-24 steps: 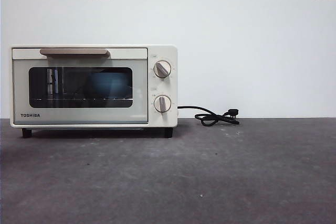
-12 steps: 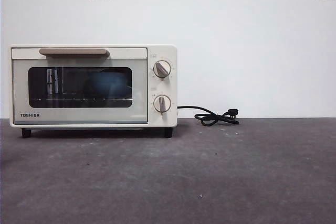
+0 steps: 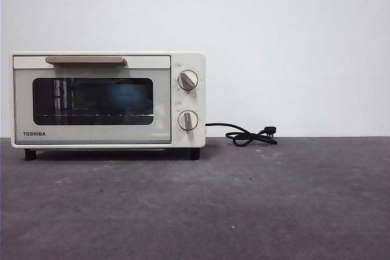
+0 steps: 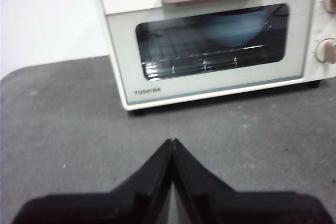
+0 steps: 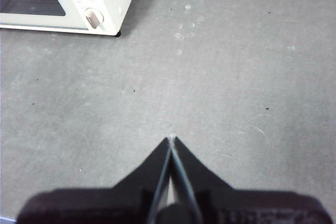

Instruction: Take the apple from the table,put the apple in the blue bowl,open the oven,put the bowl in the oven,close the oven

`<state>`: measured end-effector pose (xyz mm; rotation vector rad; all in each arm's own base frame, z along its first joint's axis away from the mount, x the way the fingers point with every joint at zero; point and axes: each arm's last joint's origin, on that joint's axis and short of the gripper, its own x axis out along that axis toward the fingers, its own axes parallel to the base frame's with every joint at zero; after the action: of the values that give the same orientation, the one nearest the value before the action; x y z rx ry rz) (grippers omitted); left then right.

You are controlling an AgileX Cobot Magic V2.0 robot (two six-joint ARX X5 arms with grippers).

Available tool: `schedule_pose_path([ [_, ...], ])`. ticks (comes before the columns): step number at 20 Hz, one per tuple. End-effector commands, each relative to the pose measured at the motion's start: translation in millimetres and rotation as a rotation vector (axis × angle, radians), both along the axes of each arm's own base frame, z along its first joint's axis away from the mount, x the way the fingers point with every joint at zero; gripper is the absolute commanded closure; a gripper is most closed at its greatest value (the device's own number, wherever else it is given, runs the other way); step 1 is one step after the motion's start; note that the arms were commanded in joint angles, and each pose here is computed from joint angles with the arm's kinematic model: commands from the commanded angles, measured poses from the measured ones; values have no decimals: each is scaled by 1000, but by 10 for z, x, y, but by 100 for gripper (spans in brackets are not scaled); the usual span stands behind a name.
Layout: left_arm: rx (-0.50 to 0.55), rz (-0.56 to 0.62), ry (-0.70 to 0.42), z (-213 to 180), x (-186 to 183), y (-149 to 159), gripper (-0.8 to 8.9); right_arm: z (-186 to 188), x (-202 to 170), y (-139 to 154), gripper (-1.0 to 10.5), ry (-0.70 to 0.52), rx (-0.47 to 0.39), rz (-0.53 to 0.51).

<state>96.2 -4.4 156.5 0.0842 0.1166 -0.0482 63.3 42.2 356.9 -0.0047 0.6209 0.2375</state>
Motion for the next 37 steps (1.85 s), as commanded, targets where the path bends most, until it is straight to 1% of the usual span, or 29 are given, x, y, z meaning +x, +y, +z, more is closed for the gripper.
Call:
schedule_pose_path([
  [1,-37,17,50,-73,-1,5,817,-22,10,9,946,4,4,-5],
  [7,-37,24,43,-66,0,7,817,-22,10,9,946,4,4,-5],
  [22,-35,25,72,-88,13,7,817,-25,8,8,946,7,1,-4],
  [23,-35,25,72,-88,13,6,817,-20,11,1,946,-12,-32,0],
  [25,-35,25,72,-88,13,6,817,0,51,-29,946,-82,-126,-50],
  [27,-35,25,72,-88,13,6,817,-25,140,-32,946,-176,-206,-12],
  [28,-35,25,72,-88,13,6,817,-76,193,-24,946,-231,-199,33],
  [30,-35,25,72,-88,13,6,817,-258,278,-31,946,-373,-125,121],
  [31,-35,25,72,-88,13,6,817,-385,310,-52,946,-442,-102,135],
  [32,-35,25,72,-88,13,7,817,-530,334,-82,946,-494,-92,125],
  [34,-35,25,72,-88,13,6,817,-832,353,-154,946,-554,-91,59],
  [35,-35,25,72,-88,13,6,817,-983,348,-189,946,-563,-99,26],
  [37,-35,25,72,-88,13,6,817,-1170,340,-227,946,-567,-114,-9],
])
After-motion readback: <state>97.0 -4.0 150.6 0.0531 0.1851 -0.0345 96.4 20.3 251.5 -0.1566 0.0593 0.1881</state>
